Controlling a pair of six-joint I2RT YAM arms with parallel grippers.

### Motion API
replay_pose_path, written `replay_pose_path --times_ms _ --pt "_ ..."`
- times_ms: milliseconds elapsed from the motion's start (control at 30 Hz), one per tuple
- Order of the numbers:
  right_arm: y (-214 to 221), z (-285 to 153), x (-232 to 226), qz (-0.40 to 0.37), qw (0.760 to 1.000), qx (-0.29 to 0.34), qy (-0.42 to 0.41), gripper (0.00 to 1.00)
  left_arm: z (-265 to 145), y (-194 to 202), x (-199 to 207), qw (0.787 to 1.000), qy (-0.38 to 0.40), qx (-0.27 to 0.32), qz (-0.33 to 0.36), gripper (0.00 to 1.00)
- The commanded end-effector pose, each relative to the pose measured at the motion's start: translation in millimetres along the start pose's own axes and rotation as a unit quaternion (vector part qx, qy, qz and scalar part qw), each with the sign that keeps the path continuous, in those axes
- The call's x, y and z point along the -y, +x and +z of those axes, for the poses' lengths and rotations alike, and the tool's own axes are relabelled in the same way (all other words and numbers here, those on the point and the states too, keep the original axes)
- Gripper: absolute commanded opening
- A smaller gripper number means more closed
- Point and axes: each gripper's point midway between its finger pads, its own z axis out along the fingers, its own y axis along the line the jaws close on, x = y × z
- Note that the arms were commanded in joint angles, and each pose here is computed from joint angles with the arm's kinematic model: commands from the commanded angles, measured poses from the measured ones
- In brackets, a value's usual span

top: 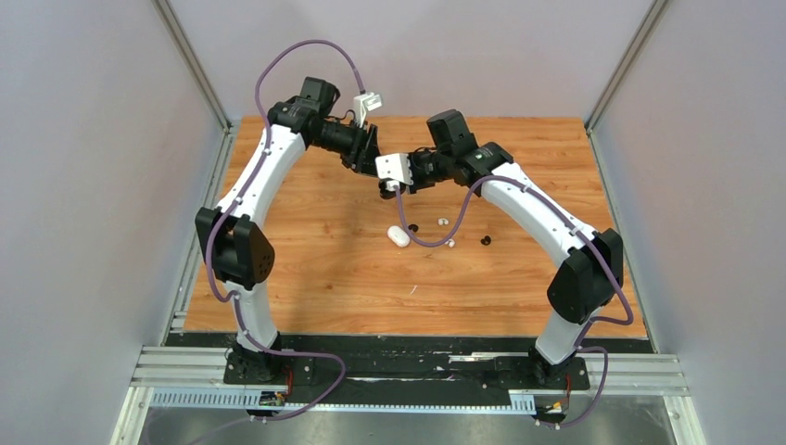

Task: Insert the wireless bluetooth earbuds into the charging case
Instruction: Adjust the charging case.

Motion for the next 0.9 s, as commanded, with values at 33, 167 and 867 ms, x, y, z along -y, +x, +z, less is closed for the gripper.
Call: replay_pose_path --times_ms 33,167,867 --pt "-19 -7 15 -0.016 1.000 0.015 0.017 0.00 2 2 4 1.000 -0.001 -0.007 0.027 0.58" --pt "-25 -7 14 -0.011 1.000 0.021 0.016 0.00 6 3 2 1.000 -0.001 -0.006 0.024 0.56" --pt "-28 -4 16 -0.002 1.000 0.024 0.020 0.00 13 16 -5 0.999 0.004 -0.030 0.019 0.47"
